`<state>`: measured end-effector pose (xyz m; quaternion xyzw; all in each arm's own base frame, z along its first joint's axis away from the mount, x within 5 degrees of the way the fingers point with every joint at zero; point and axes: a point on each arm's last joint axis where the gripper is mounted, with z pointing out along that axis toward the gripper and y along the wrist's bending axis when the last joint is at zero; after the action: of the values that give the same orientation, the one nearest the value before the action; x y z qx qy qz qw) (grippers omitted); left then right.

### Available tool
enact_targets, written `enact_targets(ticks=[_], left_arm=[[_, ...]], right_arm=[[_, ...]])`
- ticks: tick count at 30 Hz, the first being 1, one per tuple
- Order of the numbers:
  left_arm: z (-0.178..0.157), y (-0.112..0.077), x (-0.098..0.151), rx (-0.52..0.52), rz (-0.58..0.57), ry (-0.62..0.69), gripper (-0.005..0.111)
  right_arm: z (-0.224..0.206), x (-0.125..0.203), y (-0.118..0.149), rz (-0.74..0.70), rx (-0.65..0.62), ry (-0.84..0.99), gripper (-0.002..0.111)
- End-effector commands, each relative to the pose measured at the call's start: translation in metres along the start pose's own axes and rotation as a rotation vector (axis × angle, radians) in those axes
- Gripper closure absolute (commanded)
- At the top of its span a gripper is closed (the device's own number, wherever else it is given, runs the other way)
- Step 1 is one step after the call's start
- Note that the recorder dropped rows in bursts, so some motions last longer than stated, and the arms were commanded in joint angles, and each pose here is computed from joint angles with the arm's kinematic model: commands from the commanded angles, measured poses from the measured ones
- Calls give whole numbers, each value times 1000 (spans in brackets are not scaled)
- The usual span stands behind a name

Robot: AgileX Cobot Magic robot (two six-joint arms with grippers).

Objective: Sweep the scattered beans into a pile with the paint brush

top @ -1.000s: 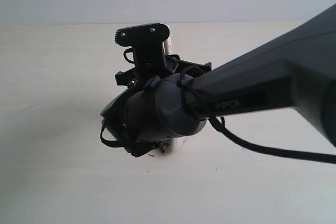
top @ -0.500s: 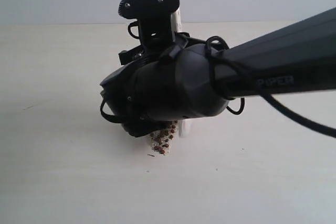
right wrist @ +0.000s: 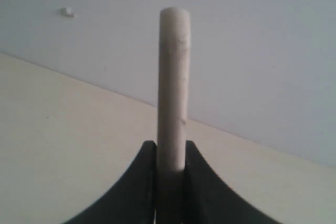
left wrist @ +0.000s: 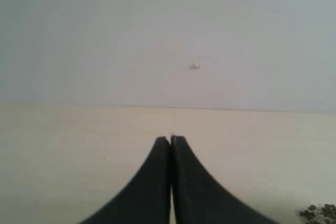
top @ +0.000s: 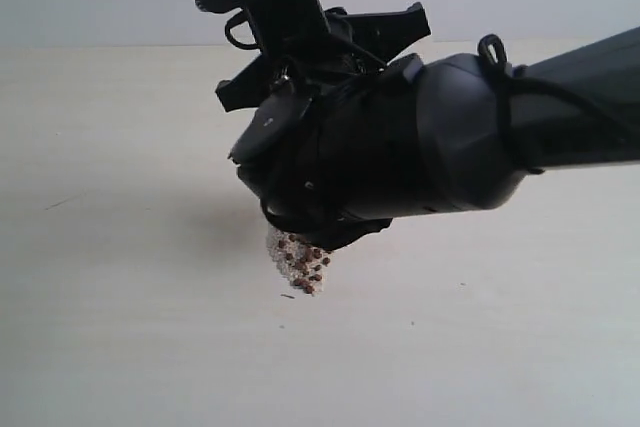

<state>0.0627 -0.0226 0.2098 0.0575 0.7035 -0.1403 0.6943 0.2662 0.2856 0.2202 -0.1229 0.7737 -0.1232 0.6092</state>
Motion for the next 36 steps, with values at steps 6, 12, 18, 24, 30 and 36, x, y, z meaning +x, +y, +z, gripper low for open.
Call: enact_targets(ticks=[6, 12, 18, 24, 30, 36], left_arm=[[0, -1, 0, 9, -6, -3, 107], [0, -1, 0, 11, -6, -3, 107], [0, -1, 0, 11, -6, -3, 107], [0, -1, 0, 11, -6, -3, 107], [0, -1, 0, 11, -6, -3, 107], [0, -1, 0, 11, -6, -3, 107]], right_arm=[[30, 38, 7, 4, 6, 67, 108], [32, 51, 16, 101, -5, 92, 108], [31, 59, 25, 113, -54, 121, 108], [23, 57, 32, 105, -64, 104, 108], [13, 52, 33, 93, -5, 45, 108], [-13, 32, 30, -28, 84, -70, 108]])
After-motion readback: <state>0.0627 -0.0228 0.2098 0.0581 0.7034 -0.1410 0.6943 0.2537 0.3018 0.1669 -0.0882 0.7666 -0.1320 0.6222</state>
